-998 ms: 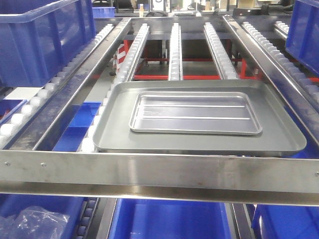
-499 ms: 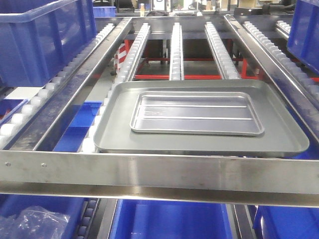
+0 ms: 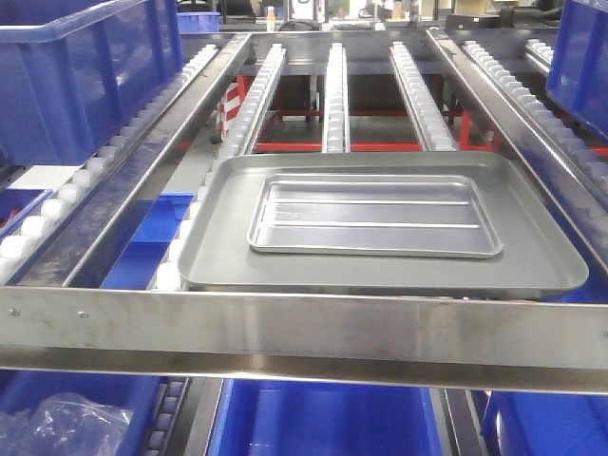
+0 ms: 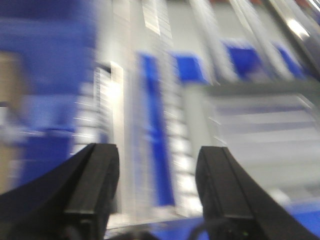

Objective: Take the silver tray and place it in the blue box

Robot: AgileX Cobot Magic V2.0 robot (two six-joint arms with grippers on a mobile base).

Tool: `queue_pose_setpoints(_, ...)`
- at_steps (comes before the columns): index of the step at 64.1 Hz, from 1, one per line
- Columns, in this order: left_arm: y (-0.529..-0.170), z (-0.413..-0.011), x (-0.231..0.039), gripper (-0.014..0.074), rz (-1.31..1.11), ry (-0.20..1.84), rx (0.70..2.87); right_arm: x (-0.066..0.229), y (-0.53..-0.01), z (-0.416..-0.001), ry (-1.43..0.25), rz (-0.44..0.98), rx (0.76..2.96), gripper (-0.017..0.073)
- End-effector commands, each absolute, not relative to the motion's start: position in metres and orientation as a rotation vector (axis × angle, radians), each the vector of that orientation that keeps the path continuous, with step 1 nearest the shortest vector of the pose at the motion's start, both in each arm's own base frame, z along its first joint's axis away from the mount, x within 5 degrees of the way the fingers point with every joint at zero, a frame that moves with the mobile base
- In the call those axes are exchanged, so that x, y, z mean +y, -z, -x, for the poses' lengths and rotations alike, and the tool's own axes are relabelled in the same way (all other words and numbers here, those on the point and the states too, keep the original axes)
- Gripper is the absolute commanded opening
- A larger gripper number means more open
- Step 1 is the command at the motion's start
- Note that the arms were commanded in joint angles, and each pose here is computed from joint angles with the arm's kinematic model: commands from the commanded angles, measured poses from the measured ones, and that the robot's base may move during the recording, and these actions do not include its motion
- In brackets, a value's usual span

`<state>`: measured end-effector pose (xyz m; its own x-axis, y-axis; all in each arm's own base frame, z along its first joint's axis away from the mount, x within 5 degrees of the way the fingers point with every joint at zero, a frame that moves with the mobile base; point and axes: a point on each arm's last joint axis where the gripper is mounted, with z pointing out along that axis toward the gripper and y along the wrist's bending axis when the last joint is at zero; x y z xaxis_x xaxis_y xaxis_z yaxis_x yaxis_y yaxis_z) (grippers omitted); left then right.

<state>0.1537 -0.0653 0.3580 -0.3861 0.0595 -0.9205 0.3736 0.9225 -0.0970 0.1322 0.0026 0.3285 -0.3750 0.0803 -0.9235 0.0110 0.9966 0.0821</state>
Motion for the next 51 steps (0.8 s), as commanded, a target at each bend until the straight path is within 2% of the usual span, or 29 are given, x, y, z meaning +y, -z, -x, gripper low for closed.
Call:
queue_pose_setpoints(1,-0.381,-0.170,-0.096,0.0291,-0.400,0.452,1.895,0.006,-0.350,-0.153,-0.090,-0.045,1.947,0.0417)
queue_pose_setpoints(12,-0.378,-0.210,-0.173,0.0291,-0.600,0.550,2.002,0.033,-0.367,-0.190,-0.204,0.054,2.041,0.0417)
queue_pose_setpoints(18,-0.372,-0.234,-0.198,0.0291,-0.608,0.575,2.060,0.055,-0.366,-0.211,-0.250,0.144,2.080,0.0417)
queue_pose_setpoints(24,-0.361,-0.259,-0.212,0.0291,-0.596,0.573,2.158,0.069,-0.360,-0.230,-0.267,0.188,2.125,0.0417)
queue_pose_setpoints(35,-0.347,-0.302,-0.221,0.0291,-0.483,0.547,2.346,0.080,-0.339,-0.266,-0.251,0.192,2.280,0.0417)
queue_pose_setpoints(51,-0.335,-0.337,-0.251,0.0290,-0.444,0.344,2.431,0.093,-0.314,-0.324,-0.219,0.056,2.488,0.0415)
